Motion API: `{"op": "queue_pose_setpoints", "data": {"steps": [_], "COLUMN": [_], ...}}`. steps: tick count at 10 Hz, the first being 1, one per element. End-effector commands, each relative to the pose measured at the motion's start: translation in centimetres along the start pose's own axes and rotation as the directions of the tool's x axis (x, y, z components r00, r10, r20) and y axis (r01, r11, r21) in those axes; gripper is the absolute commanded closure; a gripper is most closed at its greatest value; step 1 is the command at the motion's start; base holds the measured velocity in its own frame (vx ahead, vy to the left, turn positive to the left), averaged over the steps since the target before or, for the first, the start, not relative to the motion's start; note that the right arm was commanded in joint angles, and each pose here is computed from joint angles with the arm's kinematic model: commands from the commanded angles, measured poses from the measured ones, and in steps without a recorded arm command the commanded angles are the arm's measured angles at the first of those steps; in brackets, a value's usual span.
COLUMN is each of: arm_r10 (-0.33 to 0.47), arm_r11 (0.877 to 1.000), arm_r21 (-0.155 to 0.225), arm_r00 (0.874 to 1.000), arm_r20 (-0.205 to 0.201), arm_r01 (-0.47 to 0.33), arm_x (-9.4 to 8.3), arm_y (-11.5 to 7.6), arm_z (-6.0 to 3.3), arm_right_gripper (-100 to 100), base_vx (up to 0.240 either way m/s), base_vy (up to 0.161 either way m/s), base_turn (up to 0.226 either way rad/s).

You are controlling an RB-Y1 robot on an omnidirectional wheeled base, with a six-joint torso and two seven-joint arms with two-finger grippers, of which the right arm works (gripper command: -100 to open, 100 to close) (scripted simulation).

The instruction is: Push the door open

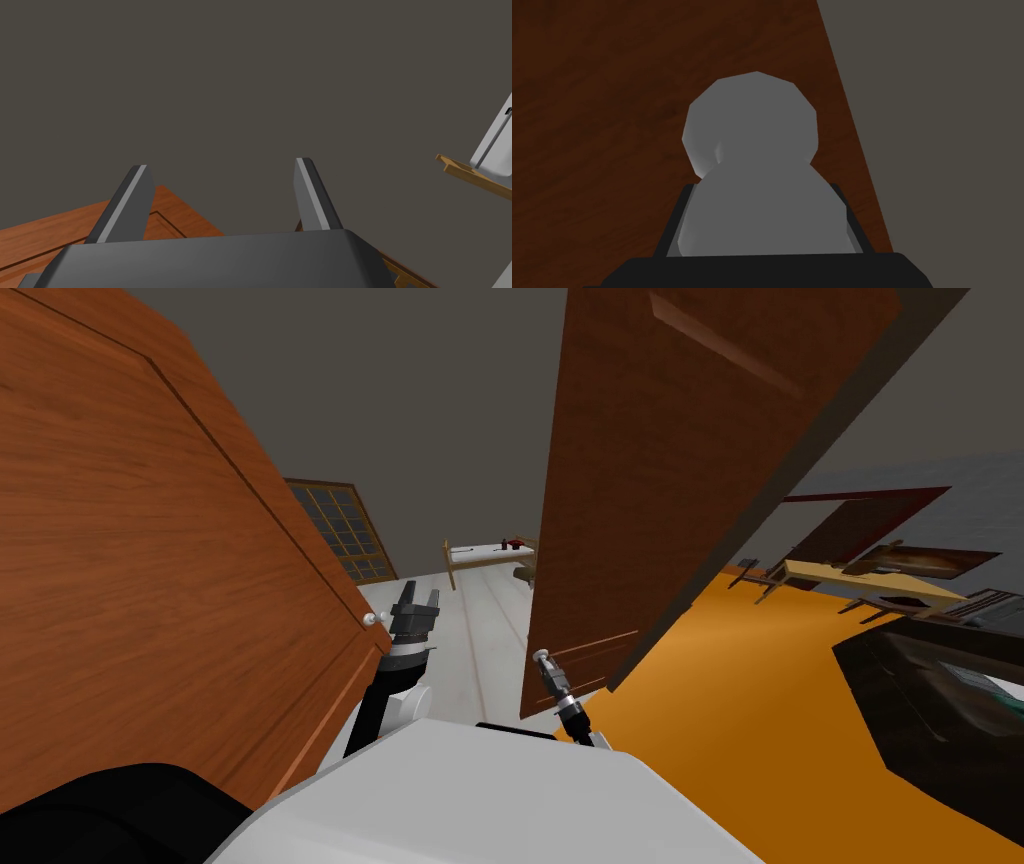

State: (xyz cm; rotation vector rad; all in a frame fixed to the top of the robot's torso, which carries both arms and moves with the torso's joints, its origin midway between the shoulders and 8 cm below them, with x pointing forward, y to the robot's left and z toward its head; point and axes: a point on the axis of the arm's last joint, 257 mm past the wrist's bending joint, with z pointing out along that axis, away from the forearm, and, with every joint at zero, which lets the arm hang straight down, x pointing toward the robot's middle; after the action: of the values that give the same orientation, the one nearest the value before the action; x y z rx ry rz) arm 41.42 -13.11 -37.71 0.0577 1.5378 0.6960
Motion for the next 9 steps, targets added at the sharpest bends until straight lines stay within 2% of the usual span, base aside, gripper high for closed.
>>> {"op": "queue_pose_setpoints", "data": {"steps": [1, 3, 5, 6, 7, 8, 9], "arm_r10": [0.057, 0.114, 0.207, 0.226, 0.277, 0.190, 0.190], "arm_r11": [0.998, 0.993, 0.977, 0.972, 0.958, 0.980, 0.980], "arm_r21": [0.015, 0.024, 0.033, 0.034, 0.037, 0.041, 0.041], "arm_r00": [0.998, 0.991, 0.973, 0.968, 0.951, 0.976, 0.976], "arm_r20": [0.041, 0.064, 0.107, 0.112, 0.139, 0.108, 0.108], "arm_r01": [-0.058, -0.116, -0.211, -0.231, -0.284, -0.196, -0.196], "arm_x": [-1.5, -2.1, -3.1, -3.2, -3.7, -3.3, -3.3], "arm_y": [-0.9, -1.3, -2.0, -2.1, -2.5, -2.6, -2.6], "arm_z": [0.20, 0.05, -0.30, -0.32, -0.52, -0.55, -0.55], "arm_right_gripper": [100, 100, 100, 100, 100, -100, -100], "base_vx": [0.033, 0.045, 0.050, 0.054, 0.056, -0.011, -0.053], "base_vy": [0.004, -0.001, 0.000, -0.001, -0.005, 0.025, 0.039], "base_turn": [0.082, 0.105, 0.107, 0.043, 0.099, -0.038, -0.071]}}
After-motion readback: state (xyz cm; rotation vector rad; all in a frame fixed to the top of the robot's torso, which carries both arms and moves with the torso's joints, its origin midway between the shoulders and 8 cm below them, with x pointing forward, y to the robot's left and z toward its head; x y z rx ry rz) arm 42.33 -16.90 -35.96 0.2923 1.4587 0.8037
